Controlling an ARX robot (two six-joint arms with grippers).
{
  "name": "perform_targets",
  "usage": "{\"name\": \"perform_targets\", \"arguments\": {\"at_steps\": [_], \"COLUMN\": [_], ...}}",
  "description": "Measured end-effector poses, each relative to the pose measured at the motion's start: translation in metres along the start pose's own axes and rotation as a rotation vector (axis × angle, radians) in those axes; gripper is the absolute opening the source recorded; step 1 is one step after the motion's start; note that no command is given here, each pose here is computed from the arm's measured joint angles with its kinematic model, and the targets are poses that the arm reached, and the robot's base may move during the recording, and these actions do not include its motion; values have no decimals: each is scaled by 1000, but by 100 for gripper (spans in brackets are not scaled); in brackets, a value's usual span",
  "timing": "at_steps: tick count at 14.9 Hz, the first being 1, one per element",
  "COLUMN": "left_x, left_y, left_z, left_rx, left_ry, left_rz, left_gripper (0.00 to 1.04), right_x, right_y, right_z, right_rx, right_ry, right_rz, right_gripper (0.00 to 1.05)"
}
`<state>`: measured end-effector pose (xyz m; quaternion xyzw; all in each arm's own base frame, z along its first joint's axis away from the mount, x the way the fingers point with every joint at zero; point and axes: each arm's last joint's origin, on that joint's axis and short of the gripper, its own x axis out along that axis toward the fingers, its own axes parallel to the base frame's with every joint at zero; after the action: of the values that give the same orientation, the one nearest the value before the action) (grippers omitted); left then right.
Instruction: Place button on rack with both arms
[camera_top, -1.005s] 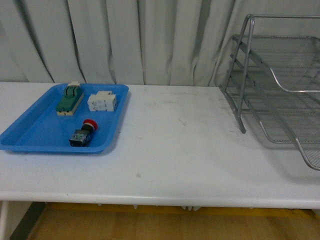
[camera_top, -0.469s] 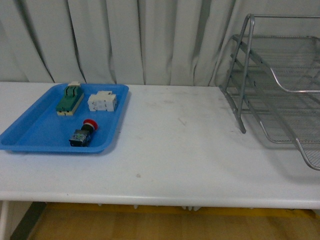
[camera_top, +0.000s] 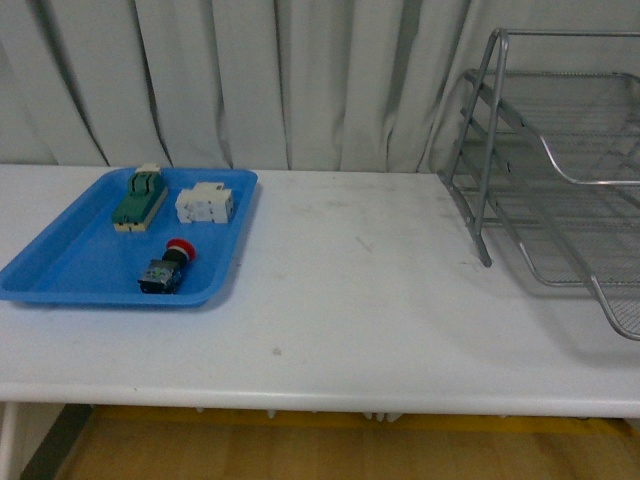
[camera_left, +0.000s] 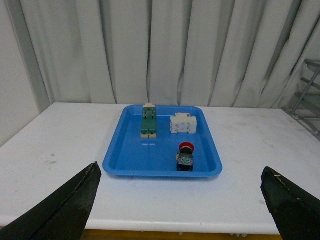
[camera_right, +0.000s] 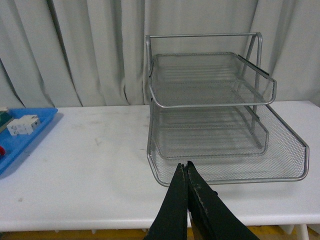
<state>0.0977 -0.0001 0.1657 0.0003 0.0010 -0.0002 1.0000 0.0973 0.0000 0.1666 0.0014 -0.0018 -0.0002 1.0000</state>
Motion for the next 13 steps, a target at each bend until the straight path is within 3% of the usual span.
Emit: {"name": "perform_targets", "arguments": {"at_steps": [3,4,10,11,12,13], "left_x": [0,0,0,-2,5,20], "left_y": [0,0,0,0,-2,-1], "left_z": [0,0,0,-1,8,28], "left_rx": [0,0,0,-39,-136,-198], "left_ry": [0,0,0,158,379,359], "left_rz": [0,0,0,-16,-24,-48], "left_gripper": [98,98,98,98,98,98], "right_x": [0,0,0,0,0,0], "right_y": [0,0,0,0,0,0], "right_z": [0,0,0,0,0,0], "right_rx": [0,0,0,-1,0,0], "right_ry": [0,0,0,0,0,0], "right_rz": [0,0,0,0,0,0], "right_gripper": [2,8,85,96,99,98]}}
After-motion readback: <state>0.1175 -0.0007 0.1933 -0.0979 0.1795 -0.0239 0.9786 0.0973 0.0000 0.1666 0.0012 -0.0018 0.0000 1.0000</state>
